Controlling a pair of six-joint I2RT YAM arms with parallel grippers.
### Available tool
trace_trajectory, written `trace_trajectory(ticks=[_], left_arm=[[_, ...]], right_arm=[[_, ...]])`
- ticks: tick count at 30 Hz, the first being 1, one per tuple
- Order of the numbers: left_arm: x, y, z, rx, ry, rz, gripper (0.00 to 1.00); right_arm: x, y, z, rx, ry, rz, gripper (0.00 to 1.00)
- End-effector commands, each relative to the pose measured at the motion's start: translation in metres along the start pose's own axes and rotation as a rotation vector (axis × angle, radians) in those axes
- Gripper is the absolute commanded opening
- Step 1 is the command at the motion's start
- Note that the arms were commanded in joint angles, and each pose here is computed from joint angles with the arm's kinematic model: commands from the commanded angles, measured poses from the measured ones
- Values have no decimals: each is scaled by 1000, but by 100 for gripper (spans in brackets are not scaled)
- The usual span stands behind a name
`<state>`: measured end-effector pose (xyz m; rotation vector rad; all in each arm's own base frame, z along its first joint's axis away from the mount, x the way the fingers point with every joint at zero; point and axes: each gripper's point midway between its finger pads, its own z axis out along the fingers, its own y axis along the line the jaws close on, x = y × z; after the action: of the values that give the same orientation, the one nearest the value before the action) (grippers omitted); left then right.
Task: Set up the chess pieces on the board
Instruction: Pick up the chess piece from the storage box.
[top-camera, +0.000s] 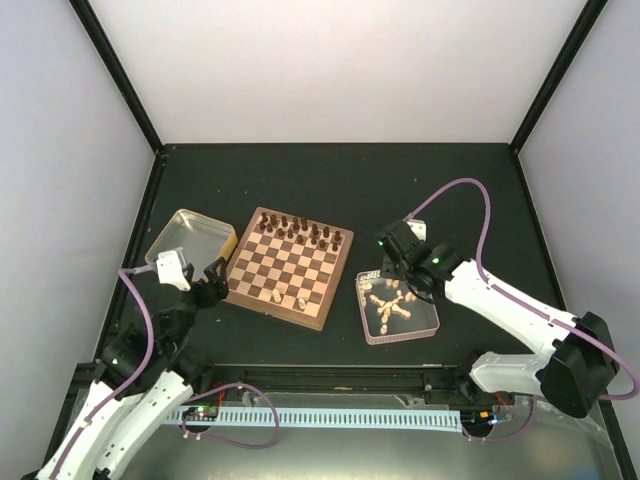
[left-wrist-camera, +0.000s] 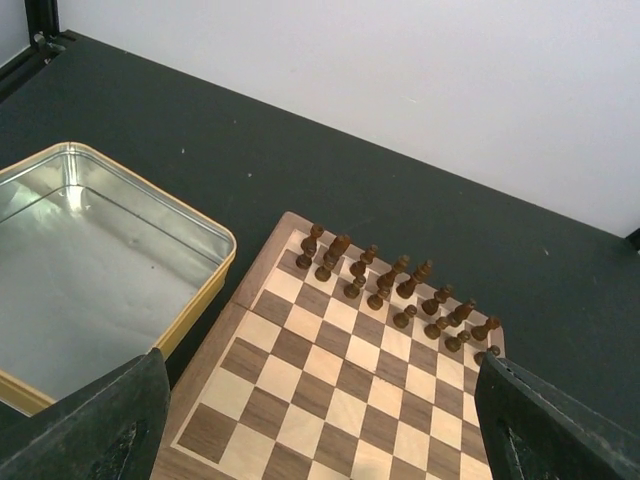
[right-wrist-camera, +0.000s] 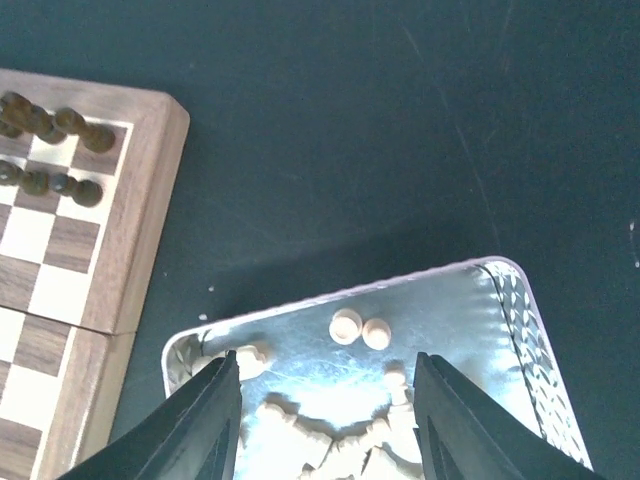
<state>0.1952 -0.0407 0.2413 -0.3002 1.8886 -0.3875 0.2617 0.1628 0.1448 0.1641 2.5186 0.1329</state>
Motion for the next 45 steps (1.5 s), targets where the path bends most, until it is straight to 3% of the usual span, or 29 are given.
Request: trace_trajectory(ticks=[1, 17, 25, 45], left_arm=[[-3, -9, 3, 39, -8, 7, 85], [11, -22, 20, 76, 60, 42, 86], [35, -37, 45, 118, 156, 34, 86], [40, -50, 66, 119, 204, 8, 85]], right_arm=[[15, -4, 2, -31, 59, -33, 48], [57, -14, 44, 36, 207, -143, 47], [72, -24, 64, 71, 254, -154, 44], [47, -32, 96, 142, 158, -162, 20]])
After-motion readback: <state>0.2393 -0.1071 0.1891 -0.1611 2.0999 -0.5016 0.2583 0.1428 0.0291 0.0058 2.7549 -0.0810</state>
